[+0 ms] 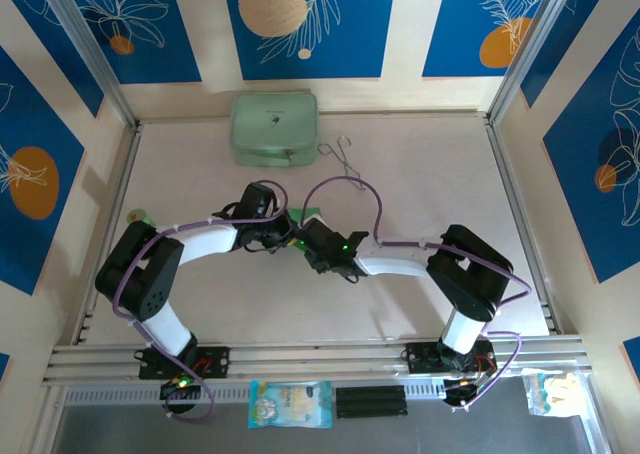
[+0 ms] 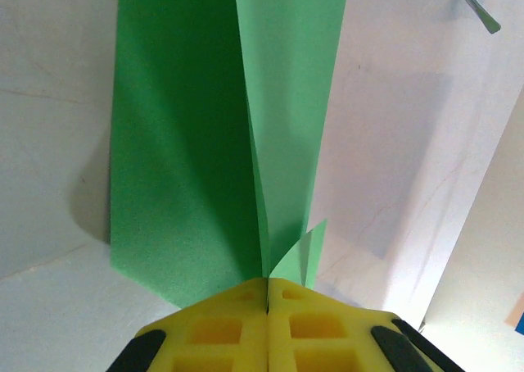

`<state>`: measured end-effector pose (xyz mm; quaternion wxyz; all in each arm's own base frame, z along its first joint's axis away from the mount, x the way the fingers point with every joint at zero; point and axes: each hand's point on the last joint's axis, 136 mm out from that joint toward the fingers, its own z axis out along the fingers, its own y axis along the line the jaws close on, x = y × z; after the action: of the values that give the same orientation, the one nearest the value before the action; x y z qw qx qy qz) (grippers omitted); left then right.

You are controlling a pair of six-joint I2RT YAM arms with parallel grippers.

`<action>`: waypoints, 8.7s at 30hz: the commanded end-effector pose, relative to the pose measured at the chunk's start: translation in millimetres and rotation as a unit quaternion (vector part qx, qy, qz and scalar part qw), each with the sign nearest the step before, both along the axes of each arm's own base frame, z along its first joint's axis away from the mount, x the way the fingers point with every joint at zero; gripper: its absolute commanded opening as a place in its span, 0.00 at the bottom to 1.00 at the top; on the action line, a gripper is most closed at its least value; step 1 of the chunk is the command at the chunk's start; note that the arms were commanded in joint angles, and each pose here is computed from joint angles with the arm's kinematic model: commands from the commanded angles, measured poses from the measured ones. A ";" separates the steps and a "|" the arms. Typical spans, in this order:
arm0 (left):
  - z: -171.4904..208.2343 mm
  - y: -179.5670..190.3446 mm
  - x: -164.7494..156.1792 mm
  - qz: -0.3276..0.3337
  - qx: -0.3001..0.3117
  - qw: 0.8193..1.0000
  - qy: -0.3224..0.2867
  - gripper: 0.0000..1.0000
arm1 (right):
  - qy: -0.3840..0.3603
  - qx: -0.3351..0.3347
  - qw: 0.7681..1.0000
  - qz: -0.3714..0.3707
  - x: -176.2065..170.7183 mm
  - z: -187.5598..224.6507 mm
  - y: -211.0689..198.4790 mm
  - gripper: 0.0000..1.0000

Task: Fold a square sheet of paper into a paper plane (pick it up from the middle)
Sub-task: Fourth fold the wing at the center of the table.

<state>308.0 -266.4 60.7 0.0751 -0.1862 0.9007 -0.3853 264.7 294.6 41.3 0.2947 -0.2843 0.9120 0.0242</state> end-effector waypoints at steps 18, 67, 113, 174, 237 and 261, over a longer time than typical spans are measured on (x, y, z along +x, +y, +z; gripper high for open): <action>19.6 6.9 4.8 0.021 0.009 1.000 -0.018 0.21 | 0.007 0.000 1.000 0.011 1.4 -7.0 7.8 0.16; -31.2 -7.2 -4.6 -0.036 0.010 0.999 -0.015 0.26 | 0.154 0.179 0.971 0.035 -4.0 -4.0 9.5 0.15; -33.7 0.8 -12.1 -0.036 0.036 0.999 0.001 0.22 | 0.127 0.200 0.970 0.050 -1.9 -2.2 14.7 0.08; -35.3 -12.4 -21.1 -0.074 0.039 0.996 -0.008 0.37 | 0.258 0.323 0.911 -0.006 -6.3 -21.9 -3.4 0.07; -66.2 -1.5 -33.0 -0.073 0.124 0.987 0.067 0.54 | 0.344 0.379 0.858 -0.048 -4.5 -35.1 -11.5 0.04; 22.4 -37.2 12.1 -0.104 -0.048 0.986 -0.118 0.29 | 0.404 0.415 0.812 -0.071 -6.4 -33.7 -18.2 0.01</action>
<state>318.0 -291.8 79.9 0.1299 -0.0696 0.8987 -0.4130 268.8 283.7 21.9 0.0325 -0.0616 0.8619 0.5023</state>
